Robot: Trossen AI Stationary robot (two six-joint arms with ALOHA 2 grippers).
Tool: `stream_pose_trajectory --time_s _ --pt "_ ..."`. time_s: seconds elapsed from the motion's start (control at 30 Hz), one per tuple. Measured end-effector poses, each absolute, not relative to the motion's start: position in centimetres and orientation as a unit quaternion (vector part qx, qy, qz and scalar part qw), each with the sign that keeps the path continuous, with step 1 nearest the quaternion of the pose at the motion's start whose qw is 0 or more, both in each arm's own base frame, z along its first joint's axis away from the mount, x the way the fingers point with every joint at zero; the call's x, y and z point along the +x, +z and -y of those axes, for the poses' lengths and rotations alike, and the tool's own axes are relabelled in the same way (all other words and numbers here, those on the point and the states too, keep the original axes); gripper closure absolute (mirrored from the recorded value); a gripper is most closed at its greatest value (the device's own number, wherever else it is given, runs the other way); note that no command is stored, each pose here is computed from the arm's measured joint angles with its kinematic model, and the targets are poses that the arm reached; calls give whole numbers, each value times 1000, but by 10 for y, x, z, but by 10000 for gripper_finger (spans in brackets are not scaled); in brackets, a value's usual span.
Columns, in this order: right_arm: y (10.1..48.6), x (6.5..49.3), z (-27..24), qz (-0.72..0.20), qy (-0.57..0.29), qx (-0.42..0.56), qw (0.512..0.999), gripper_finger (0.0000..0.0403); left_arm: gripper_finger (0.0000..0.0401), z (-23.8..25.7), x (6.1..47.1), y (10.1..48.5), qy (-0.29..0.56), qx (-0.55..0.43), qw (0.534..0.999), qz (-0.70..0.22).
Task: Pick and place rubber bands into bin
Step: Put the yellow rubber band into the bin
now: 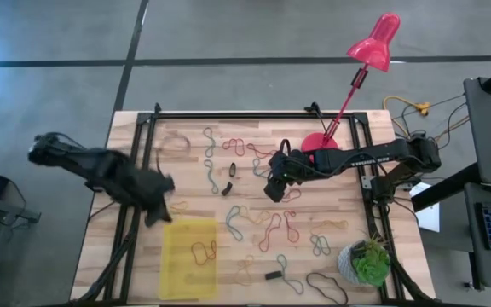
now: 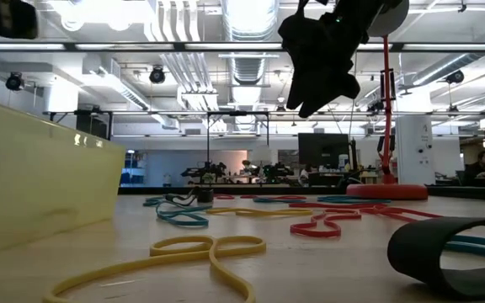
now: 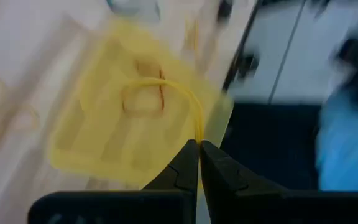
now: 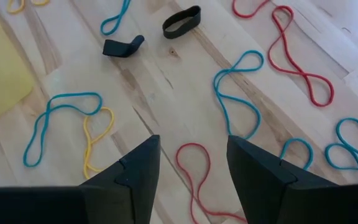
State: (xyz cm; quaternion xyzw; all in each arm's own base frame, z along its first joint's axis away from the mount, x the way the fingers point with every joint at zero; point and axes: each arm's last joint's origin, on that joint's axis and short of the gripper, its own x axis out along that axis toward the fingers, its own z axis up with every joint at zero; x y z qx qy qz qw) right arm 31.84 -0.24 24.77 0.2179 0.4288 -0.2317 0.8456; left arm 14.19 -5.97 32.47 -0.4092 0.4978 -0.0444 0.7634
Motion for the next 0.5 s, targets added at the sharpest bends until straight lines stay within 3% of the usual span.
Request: stream_pose_trajectory --time_s 0.1,0.23,0.37,0.5 --pt "248 319 3 -427 -233 219 846 230 401 88 158 312 -68 -364 760 -535" --pt "248 319 5 -423 -233 219 848 230 401 113 179 287 -24 -303 770 -561" --pt "249 321 6 -410 -246 213 852 230 396 123 194 260 35 -270 748 -605" --pt "249 320 7 -410 -251 208 852 229 363 131 202 244 33 -268 711 -649"
